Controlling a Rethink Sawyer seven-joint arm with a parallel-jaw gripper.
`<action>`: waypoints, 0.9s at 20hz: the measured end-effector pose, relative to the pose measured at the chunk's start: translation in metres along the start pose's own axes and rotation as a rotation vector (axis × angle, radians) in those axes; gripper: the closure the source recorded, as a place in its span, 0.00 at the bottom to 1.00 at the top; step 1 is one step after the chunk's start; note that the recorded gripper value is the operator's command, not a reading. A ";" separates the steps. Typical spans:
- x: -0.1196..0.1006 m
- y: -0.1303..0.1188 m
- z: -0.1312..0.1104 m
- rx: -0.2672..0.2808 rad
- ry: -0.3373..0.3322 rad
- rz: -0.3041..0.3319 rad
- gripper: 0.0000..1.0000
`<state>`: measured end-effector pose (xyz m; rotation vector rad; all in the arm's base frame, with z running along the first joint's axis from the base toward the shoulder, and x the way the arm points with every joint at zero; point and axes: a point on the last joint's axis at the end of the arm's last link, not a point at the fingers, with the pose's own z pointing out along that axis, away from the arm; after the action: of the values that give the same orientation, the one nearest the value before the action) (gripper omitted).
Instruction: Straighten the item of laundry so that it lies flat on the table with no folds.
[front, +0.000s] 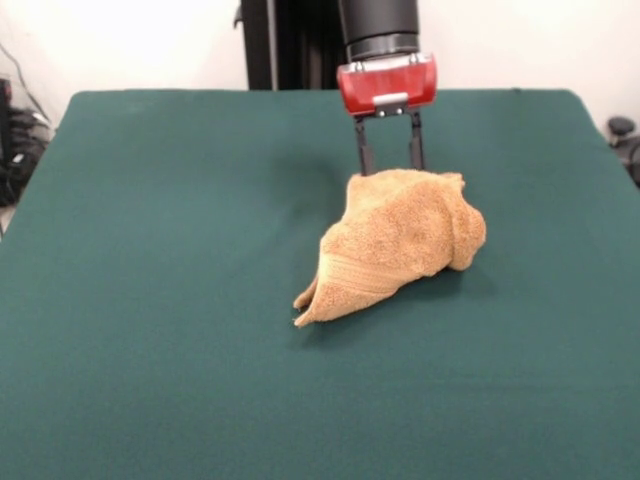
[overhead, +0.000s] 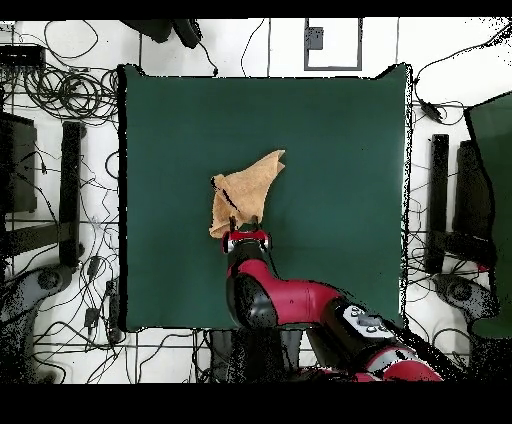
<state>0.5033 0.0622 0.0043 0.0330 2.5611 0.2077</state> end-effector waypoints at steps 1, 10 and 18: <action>0.000 0.000 0.001 -0.001 0.000 0.000 0.00; -0.006 -0.003 0.007 0.004 -0.017 -0.002 0.00; -0.014 -0.006 0.011 0.008 -0.035 -0.004 0.00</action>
<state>0.5209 0.0567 0.0018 0.0338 2.5270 0.1933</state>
